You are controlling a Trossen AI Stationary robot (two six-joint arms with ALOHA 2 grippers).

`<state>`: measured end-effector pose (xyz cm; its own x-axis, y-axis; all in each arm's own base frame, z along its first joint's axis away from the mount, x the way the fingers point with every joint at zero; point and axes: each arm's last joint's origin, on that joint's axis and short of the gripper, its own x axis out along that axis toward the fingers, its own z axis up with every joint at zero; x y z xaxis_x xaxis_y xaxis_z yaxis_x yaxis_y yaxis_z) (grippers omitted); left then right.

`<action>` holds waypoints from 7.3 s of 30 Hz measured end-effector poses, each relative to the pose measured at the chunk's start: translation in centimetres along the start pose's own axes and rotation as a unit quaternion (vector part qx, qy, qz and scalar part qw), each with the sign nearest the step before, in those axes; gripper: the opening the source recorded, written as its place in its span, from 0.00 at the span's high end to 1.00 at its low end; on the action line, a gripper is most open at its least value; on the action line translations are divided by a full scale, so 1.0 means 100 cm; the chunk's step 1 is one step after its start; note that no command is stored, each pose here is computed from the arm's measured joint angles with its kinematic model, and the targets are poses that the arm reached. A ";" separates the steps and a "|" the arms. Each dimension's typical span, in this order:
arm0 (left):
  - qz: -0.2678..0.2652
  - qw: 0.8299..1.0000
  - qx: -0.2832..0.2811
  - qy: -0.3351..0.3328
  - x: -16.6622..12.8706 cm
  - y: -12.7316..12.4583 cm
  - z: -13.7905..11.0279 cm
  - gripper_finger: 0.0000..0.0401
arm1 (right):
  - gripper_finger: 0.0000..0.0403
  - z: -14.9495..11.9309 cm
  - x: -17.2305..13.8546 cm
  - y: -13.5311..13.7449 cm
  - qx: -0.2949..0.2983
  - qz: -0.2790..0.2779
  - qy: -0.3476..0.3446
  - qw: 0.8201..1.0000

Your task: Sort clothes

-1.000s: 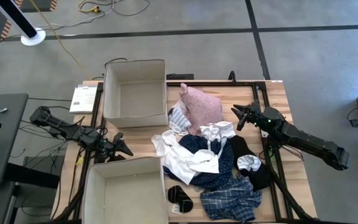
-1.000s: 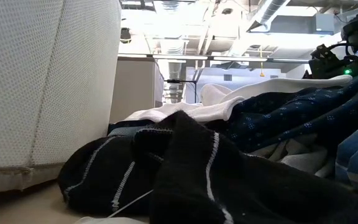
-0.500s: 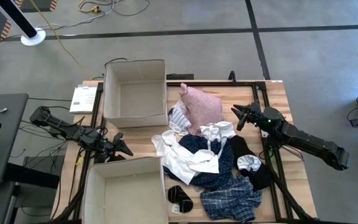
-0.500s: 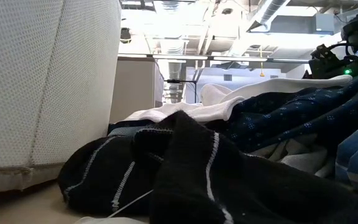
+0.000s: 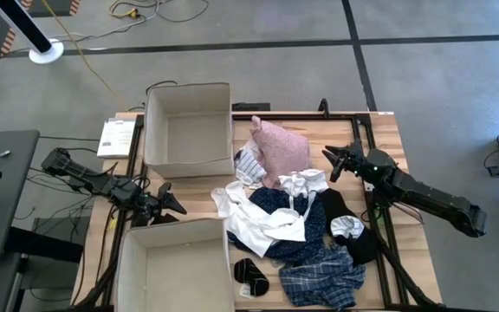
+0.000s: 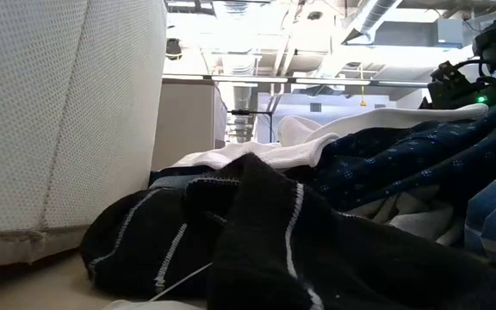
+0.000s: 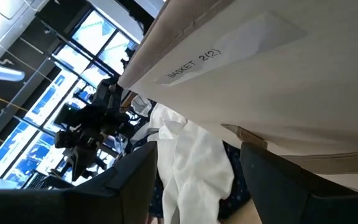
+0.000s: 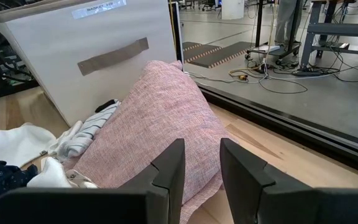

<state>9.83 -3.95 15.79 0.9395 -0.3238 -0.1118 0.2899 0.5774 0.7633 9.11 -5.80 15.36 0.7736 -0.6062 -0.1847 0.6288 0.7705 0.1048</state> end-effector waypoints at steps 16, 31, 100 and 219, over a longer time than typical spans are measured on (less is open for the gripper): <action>0.001 1.000 0.000 0.001 0.000 0.000 0.000 0.44 | 0.71 0.000 0.000 0.000 0.000 0.000 0.000 1.000; 0.001 1.000 0.000 0.000 0.000 0.000 0.000 0.44 | 0.71 0.000 0.000 0.000 0.000 0.000 0.000 1.000; -0.004 0.963 -0.270 -0.001 0.000 0.000 0.000 0.44 | 0.71 0.000 0.000 0.000 0.001 0.000 0.000 1.000; 0.119 0.926 -0.345 -0.094 -0.009 0.100 0.081 0.44 | 0.04 0.030 0.203 0.042 -0.099 0.024 0.291 0.951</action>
<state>10.41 -3.92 28.68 0.9621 -0.2134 0.1700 0.1873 0.9696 0.1572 27.69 -15.43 15.01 0.5905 -0.4018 -0.6999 0.5219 0.8516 -0.0486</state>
